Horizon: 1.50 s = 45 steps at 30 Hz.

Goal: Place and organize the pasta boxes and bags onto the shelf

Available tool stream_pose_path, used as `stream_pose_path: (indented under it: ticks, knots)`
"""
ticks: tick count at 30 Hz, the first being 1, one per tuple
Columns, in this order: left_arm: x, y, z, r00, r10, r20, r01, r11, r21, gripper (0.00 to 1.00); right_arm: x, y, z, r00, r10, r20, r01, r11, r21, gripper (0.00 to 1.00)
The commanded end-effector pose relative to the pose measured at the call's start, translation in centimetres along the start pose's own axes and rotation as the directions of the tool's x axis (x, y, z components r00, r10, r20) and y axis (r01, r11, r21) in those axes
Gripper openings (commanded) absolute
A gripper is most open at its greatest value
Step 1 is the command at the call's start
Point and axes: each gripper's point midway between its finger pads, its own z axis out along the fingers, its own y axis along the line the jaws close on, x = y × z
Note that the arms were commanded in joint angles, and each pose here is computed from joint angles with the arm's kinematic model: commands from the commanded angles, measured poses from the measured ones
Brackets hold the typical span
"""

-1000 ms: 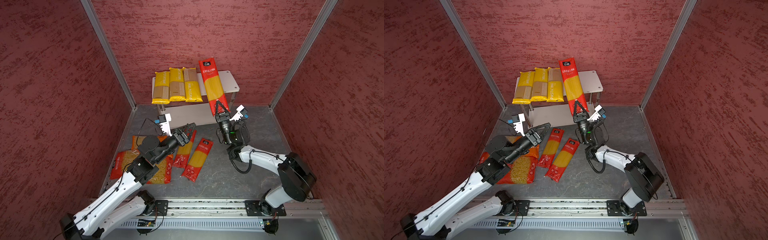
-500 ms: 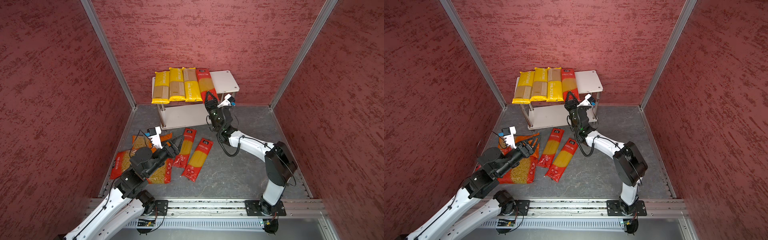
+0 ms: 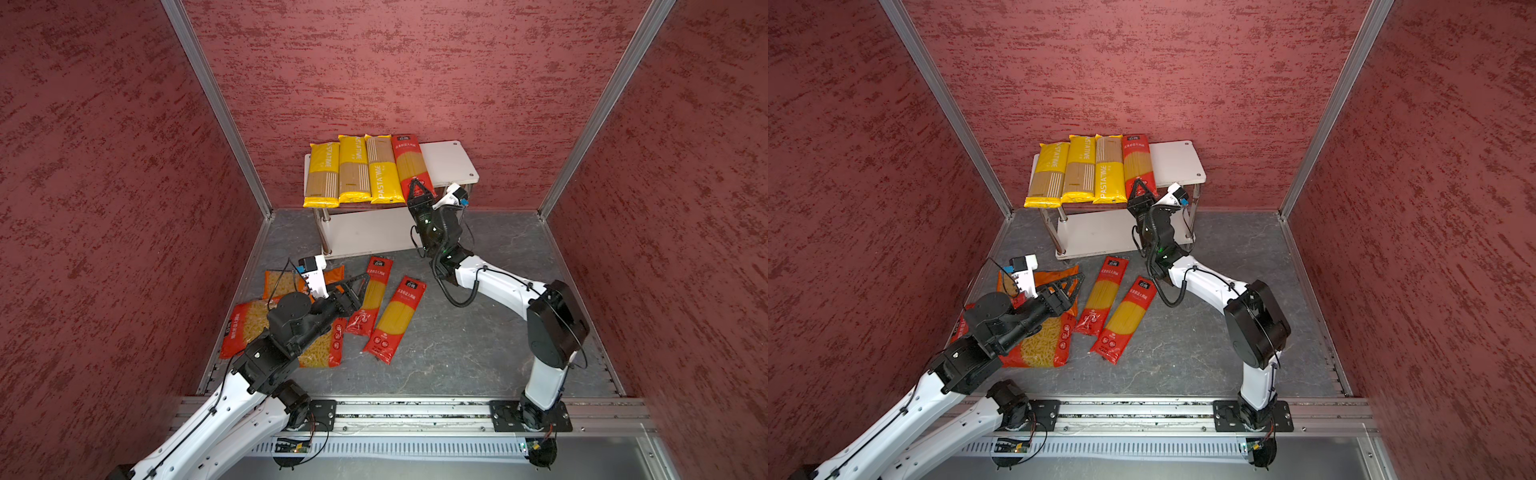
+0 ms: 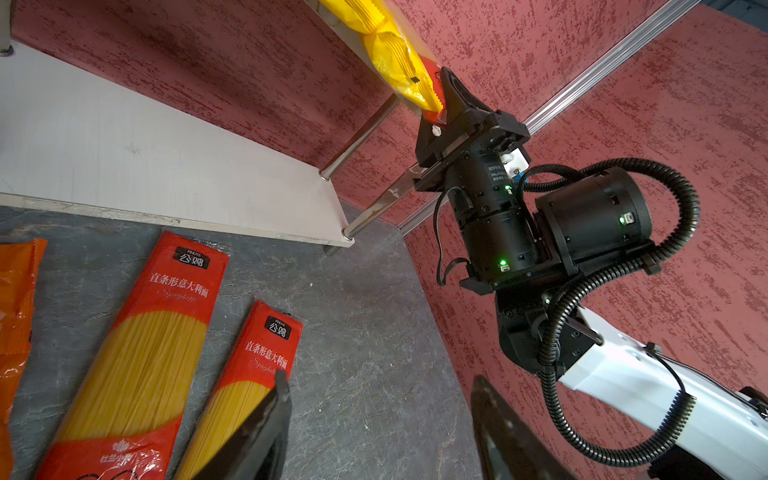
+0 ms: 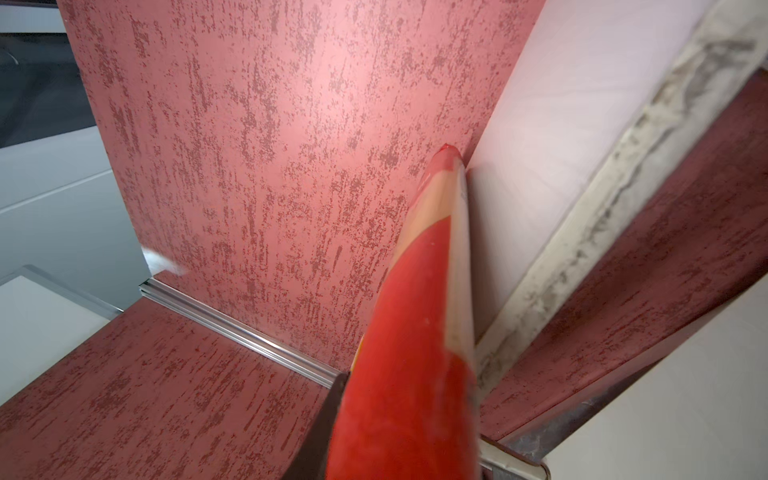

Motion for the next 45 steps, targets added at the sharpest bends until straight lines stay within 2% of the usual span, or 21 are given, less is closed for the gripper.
stream_pose_path:
  ticks: [1, 8, 10, 15, 18, 21, 24, 26, 29, 32, 36, 41, 45]
  knots:
    - [-0.2, 0.3, -0.4, 1.0, 0.025, 0.01, -0.025, 1.0, -0.016, 0.68, -1.9, 4.4, 0.2, 0.998, 0.052, 0.029, -0.048, 0.991, -0.126, 0.28]
    - [0.2, 0.6, -0.3, 0.999, 0.043, -0.003, -0.043, 0.999, -0.023, 0.68, -1.5, 3.6, -1.6, 0.999, 0.034, -0.033, -0.039, 0.988, -0.15, 0.6]
    - [0.3, 0.9, -0.2, 0.998, 0.066, -0.011, -0.067, 0.997, -0.035, 0.69, -1.9, 3.7, -3.0, 0.998, 0.038, -0.048, -0.045, 0.986, -0.158, 0.64]
    - [0.9, 1.5, 0.6, 0.995, 0.095, -0.03, -0.096, 0.994, -0.054, 0.7, -2.2, 4.1, -6.3, 0.993, 0.036, -0.112, -0.056, 0.981, -0.188, 0.66]
    - [1.9, 1.9, 1.5, 0.991, 0.113, -0.072, -0.117, 0.992, -0.052, 0.69, -2.0, 3.7, -8.7, 0.988, -0.006, -0.154, -0.025, 0.98, -0.195, 0.66]
    - [3.9, 3.4, 2.7, 0.973, 0.151, -0.177, -0.17, 0.981, -0.098, 0.69, -2.1, 2.5, -12.1, 0.981, -0.05, -0.188, 0.02, 0.987, -0.157, 0.59]
    - [6.5, 5.3, 3.7, 0.928, 0.183, -0.324, -0.241, 0.959, -0.15, 0.67, -1.3, -1.2, -15.4, 0.962, -0.093, -0.256, 0.093, 0.996, -0.013, 0.53]
    - [8.2, 5.9, 4.2, 0.901, 0.171, -0.399, -0.248, 0.957, -0.15, 0.67, -0.3, -4.1, -17.7, 0.943, -0.096, -0.32, 0.126, 0.989, 0.072, 0.51]
    - [11.0, 6.5, 5.2, 0.865, 0.135, -0.483, -0.215, 0.97, -0.115, 0.66, 2.3, -9.5, -21.7, 0.902, -0.028, -0.43, 0.135, 0.966, 0.22, 0.5]
    - [13.6, 7.8, 6.0, 0.834, 0.084, -0.546, -0.177, 0.977, -0.121, 0.65, 5.3, -14.2, -25.3, 0.844, 0.027, -0.535, 0.186, 0.922, 0.34, 0.52]
    - [16.2, 9.7, 7.5, 0.794, 0.048, -0.606, -0.172, 0.974, -0.149, 0.63, 9.2, -18.0, -28.1, 0.768, 0.115, -0.631, 0.204, 0.889, 0.411, 0.55]
    - [17.6, 11.7, 9.6, 0.756, 0.032, -0.654, -0.198, 0.963, -0.182, 0.6, 14.8, -20.8, -29.5, 0.677, 0.22, -0.702, 0.199, 0.864, 0.463, 0.57]
    - [18.6, 12.9, 10.2, 0.728, 0.018, -0.685, -0.216, 0.955, -0.204, 0.58, 17.0, -22.9, -30.4, 0.657, 0.282, -0.7, 0.199, 0.83, 0.521, 0.57]
